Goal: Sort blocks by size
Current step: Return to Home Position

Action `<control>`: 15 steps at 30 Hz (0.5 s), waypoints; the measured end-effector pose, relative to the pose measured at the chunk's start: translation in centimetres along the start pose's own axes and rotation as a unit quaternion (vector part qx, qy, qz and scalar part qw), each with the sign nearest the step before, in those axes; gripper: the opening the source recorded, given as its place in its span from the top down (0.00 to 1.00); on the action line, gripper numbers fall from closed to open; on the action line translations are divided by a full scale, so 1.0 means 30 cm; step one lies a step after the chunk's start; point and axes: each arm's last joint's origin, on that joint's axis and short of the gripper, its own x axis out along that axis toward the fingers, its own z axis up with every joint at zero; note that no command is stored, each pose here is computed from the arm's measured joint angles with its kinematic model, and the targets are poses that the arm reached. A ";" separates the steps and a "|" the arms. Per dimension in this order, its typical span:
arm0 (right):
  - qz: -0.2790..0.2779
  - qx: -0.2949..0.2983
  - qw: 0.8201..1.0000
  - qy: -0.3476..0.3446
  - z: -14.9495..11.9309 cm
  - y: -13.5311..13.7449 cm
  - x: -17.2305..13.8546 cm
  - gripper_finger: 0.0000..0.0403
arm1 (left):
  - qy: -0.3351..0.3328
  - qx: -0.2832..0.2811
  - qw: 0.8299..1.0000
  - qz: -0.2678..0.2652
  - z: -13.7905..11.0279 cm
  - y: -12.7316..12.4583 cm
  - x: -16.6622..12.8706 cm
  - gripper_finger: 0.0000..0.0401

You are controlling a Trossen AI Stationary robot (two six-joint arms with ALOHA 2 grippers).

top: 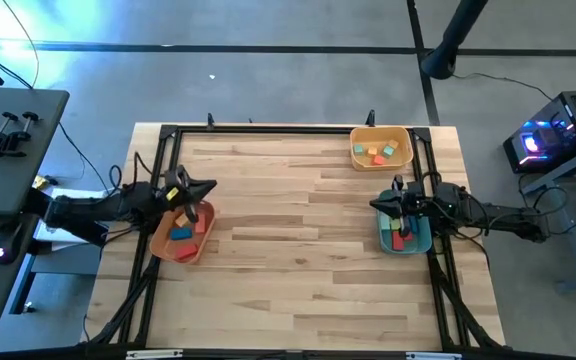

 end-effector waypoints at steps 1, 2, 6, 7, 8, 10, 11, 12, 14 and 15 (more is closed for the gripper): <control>0.000 0.000 1.000 0.000 0.000 0.000 0.000 1.00 | -0.001 -0.022 1.000 0.004 0.001 0.006 0.002 1.00; 0.000 0.000 1.000 0.000 0.000 0.000 0.000 1.00 | 0.001 -0.037 0.999 0.006 0.000 0.011 0.004 1.00; 0.000 0.000 1.000 0.000 0.000 0.000 0.000 1.00 | 0.017 0.002 0.999 -0.035 -0.004 0.018 0.008 1.00; 0.000 0.000 1.000 0.000 0.000 0.000 0.000 1.00 | 0.022 0.022 0.998 -0.052 -0.006 0.017 0.009 1.00; 0.000 0.000 1.000 0.000 0.000 0.000 0.000 1.00 | 0.028 0.042 0.996 -0.071 -0.009 0.015 0.009 1.00; 0.000 0.000 1.000 0.000 0.000 0.000 0.000 1.00 | 0.038 0.080 0.990 -0.113 -0.015 0.010 0.007 1.00; 0.000 0.000 1.000 0.000 0.000 0.000 0.000 1.00 | 0.041 0.093 0.986 -0.130 -0.018 0.007 0.006 1.00; 0.000 0.000 1.000 0.000 0.000 0.000 0.000 1.00 | 0.040 0.103 0.984 -0.140 -0.018 0.005 0.006 1.00; 0.000 0.000 1.000 0.000 0.000 0.000 0.000 1.00 | 0.040 0.108 0.983 -0.145 -0.018 0.002 0.005 1.00; 0.000 0.000 1.000 0.001 0.000 0.000 0.000 1.00 | 0.041 0.110 0.983 -0.145 -0.019 0.002 0.005 1.00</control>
